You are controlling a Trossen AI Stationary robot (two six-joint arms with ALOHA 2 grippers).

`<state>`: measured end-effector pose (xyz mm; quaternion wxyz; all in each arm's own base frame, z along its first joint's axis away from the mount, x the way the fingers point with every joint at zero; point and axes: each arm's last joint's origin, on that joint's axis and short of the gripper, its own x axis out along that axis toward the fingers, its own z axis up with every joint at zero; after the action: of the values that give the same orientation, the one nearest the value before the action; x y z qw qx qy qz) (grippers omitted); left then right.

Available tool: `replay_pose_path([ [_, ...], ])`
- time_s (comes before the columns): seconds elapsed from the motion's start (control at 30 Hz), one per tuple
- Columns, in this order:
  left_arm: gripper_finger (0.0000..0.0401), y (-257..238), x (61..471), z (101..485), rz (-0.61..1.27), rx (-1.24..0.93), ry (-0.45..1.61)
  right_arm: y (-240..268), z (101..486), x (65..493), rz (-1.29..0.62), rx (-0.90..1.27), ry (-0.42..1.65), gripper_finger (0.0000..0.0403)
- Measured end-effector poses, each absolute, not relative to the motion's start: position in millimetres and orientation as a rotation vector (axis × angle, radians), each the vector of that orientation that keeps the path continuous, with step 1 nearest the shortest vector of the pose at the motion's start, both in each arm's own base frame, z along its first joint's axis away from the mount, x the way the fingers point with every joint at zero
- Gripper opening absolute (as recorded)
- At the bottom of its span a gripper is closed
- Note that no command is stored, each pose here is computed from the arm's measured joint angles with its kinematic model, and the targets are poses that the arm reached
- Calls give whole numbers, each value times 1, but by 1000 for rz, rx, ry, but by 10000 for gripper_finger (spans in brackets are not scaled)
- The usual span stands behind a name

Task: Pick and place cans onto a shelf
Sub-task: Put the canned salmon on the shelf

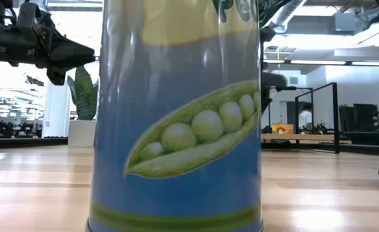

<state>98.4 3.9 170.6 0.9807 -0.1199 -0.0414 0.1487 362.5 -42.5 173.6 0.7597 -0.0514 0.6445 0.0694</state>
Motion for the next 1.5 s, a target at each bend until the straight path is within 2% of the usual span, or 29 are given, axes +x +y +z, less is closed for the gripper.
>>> replay_pose_path([
  [0.5,82,4,100,168,303,-234,-48,-53,146,368,59,-31,1473,126],
  [0.63,82,4,100,168,303,-234,-48,-50,150,368,8,-32,1469,99],
  [0.93,82,4,100,168,302,-258,-52,-35,167,363,16,-62,1442,9],
  [1.1,82,4,100,168,302,-259,-52,-23,177,358,1,-103,1460,19],
  [1.33,82,4,100,168,302,-259,-52,-20,185,346,-60,-142,1538,6],
  [1.5,82,4,100,168,302,-259,-52,-20,190,337,-114,-154,1606,13],
])
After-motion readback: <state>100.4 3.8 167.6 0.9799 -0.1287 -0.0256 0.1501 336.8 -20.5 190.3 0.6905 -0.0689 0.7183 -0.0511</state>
